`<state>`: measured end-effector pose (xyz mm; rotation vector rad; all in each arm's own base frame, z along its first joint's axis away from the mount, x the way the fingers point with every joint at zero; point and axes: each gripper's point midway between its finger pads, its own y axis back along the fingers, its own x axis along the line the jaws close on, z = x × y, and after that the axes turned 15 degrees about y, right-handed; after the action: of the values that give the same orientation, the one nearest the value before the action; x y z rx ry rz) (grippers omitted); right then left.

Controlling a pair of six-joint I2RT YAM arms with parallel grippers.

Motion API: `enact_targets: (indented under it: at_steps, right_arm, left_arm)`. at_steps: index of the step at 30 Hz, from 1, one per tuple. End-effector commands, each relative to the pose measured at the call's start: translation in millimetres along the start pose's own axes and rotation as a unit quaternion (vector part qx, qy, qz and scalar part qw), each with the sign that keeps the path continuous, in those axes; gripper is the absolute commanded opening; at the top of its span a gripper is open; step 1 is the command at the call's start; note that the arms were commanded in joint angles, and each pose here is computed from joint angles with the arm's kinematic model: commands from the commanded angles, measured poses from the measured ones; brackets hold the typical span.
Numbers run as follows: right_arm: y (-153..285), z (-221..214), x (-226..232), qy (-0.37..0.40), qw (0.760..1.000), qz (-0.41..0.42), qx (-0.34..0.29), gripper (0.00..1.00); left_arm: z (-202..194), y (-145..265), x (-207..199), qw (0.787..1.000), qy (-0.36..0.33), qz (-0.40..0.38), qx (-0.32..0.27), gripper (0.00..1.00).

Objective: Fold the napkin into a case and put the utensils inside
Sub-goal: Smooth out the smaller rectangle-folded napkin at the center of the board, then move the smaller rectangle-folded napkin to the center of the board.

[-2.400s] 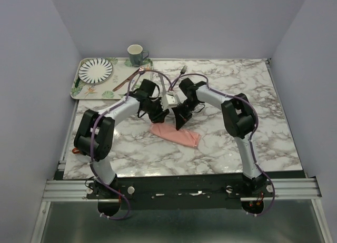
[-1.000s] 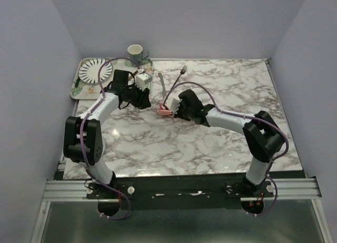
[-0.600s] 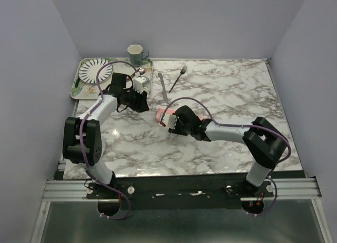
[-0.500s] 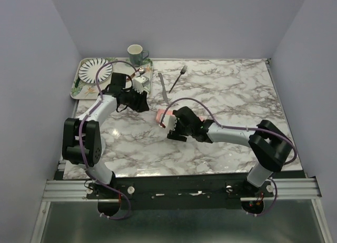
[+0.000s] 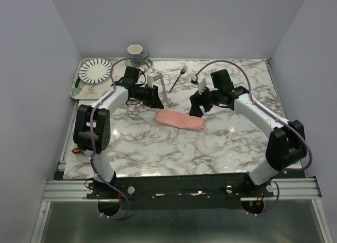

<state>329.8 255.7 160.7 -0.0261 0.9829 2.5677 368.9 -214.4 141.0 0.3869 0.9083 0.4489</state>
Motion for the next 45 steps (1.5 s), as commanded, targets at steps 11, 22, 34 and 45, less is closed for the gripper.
enact_targets:
  at_steps: [11,22,34,45]
  right_arm:
    - [-37,-94,59,-0.341,0.902,0.258,0.066,0.61]
    - [-31,-100,70,-0.361,0.883,0.288,0.085,0.61]
    - [-30,-59,-27,-0.225,0.958,0.150,0.096,0.83]
    - [-62,-94,-36,-0.209,0.950,0.180,0.146,0.87]
  left_arm:
    - [-67,-65,6,0.955,0.257,-0.100,0.111,0.20]
    - [-81,-76,32,0.948,0.275,-0.083,0.137,0.23]
    - [-72,3,22,0.989,-0.012,0.054,0.136,0.34]
    - [-109,5,43,0.972,-0.019,0.129,0.196,0.37]
